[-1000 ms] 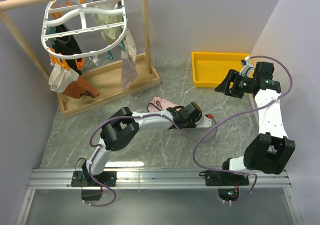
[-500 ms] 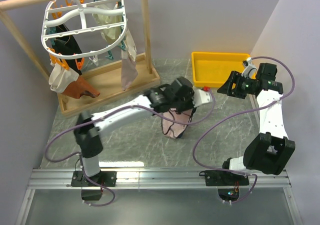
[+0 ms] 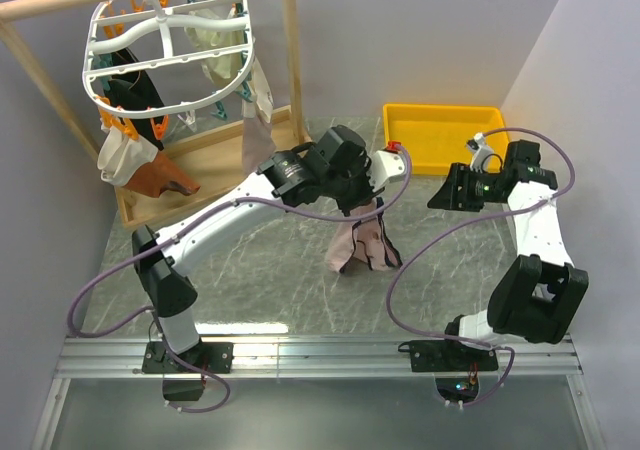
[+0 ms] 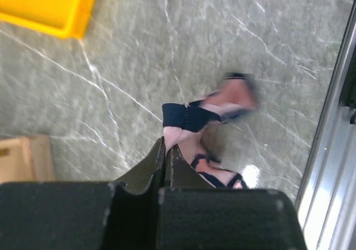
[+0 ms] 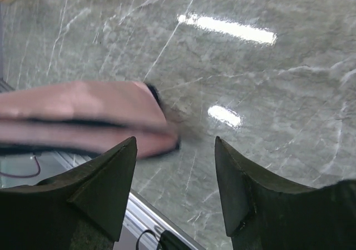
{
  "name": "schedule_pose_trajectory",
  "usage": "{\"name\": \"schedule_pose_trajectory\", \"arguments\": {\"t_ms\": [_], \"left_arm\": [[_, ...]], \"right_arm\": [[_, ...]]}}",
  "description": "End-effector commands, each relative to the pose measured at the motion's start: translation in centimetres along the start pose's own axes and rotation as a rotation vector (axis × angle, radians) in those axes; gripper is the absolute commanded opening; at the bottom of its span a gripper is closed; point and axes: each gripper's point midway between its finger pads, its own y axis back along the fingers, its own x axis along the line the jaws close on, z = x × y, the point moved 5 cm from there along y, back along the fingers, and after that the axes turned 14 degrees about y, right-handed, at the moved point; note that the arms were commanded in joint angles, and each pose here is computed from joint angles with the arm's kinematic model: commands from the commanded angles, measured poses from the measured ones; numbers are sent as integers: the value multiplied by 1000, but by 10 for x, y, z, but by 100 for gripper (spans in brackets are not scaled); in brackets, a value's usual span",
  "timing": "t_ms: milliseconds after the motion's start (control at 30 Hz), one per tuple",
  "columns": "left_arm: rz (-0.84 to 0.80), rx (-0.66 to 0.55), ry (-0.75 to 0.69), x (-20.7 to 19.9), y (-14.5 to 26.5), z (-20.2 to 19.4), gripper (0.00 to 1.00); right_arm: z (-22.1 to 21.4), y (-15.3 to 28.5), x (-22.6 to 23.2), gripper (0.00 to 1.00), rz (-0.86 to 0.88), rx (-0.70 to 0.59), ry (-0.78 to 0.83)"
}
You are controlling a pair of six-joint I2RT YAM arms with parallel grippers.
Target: Clip the underwear to the hanger
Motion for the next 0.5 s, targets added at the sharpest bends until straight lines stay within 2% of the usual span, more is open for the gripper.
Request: {"name": "schedule_pose_trajectory", "arguments": {"t_ms": [0,200,467], "left_arm": [[-22,27,93,1,7,2,0],[-2,69,243,46,-4,-21,0],[18,111,252,77,-9,-51,0]], "right_arm": [[-7,-3,2,65,64,18,46],[-32,-22,-8,56,71,119,19],[-50,-65,-5,43,32,219,64]]}}
